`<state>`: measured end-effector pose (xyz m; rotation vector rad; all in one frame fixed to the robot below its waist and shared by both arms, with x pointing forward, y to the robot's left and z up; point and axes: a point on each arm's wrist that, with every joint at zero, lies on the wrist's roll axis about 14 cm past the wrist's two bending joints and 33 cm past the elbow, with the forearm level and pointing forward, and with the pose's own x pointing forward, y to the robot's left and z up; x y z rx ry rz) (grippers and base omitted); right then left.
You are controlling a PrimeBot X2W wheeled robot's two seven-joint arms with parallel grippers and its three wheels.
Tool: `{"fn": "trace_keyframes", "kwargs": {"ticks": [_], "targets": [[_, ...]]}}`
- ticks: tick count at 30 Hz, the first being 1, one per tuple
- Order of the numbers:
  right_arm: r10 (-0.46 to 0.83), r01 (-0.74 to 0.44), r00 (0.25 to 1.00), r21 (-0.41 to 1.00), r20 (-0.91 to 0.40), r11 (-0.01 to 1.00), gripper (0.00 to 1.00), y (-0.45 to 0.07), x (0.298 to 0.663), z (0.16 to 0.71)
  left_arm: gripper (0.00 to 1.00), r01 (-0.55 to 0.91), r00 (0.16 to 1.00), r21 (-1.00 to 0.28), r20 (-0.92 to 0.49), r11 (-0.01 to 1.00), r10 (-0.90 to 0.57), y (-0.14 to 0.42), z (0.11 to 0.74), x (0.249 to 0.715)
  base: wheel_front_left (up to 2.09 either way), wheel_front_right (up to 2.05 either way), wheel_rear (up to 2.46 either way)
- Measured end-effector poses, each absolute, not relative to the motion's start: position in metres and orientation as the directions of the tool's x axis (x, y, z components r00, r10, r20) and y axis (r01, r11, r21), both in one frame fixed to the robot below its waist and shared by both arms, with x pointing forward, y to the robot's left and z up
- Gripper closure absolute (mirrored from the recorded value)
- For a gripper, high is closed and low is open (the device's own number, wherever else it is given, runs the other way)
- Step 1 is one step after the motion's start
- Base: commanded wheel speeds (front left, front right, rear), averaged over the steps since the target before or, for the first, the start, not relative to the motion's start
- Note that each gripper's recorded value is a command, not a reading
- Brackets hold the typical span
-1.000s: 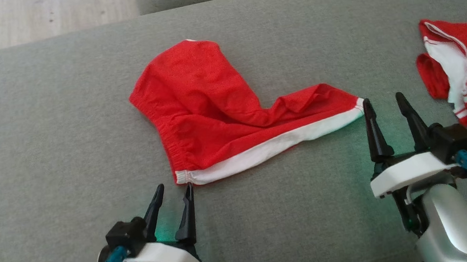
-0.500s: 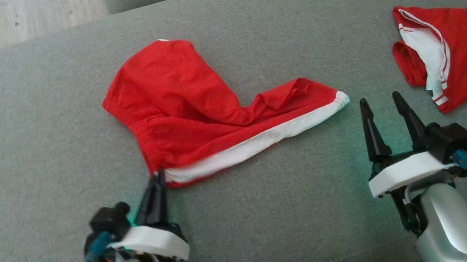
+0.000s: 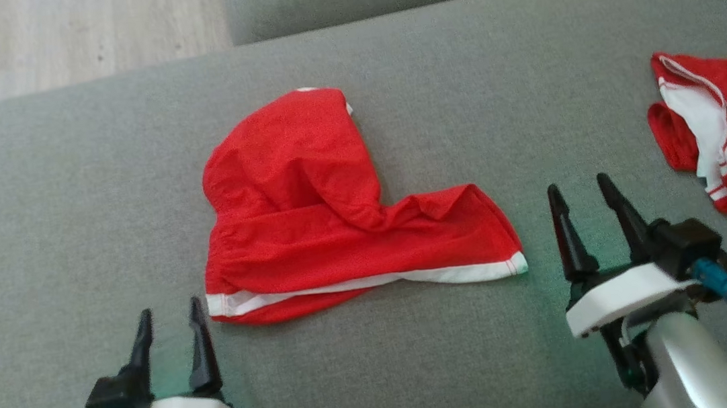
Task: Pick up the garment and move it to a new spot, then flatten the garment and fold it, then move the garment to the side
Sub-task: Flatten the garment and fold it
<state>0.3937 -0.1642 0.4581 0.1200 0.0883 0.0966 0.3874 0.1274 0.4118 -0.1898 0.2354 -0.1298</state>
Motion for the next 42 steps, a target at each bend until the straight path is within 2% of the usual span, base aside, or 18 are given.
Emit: {"fn": "trace_keyframes", "kwargs": {"ticks": [4,9,14,22,28,42], "targets": [[0.146,-0.136,0.986,0.121,-0.075,0.983,0.00,-0.149,0.385,0.461,0.00,0.078,0.981,-0.128,-0.165,0.989,-0.099,0.143,0.430,0.377,0.00,0.00,0.00],[0.182,-0.168,0.974,0.106,-0.134,0.980,0.00,-0.138,0.365,0.442,0.00,0.074,0.976,-0.075,-0.202,0.994,-0.087,0.148,0.419,0.346,0.00,0.00,0.00],[0.195,-0.178,0.965,0.111,-0.176,0.978,0.00,-0.133,0.358,0.428,0.00,0.059,0.974,-0.075,-0.214,0.995,-0.074,0.151,0.415,0.339,0.00,0.00,0.00],[0.263,-0.243,0.912,0.104,-0.316,0.965,0.00,-0.113,0.355,0.388,0.00,0.052,0.976,-0.096,-0.208,0.994,-0.071,0.151,0.417,0.345,0.00,0.00,0.00],[0.294,-0.276,0.890,0.102,-0.350,0.956,0.00,-0.103,0.367,0.378,0.00,0.016,0.973,-0.094,-0.227,0.995,-0.037,0.161,0.411,0.340,0.00,0.00,0.00],[0.305,-0.280,0.868,0.120,-0.392,0.952,0.00,-0.099,0.361,0.365,0.00,0.012,0.971,-0.100,-0.237,0.995,-0.035,0.161,0.408,0.339,0.00,0.00,0.00]]}}
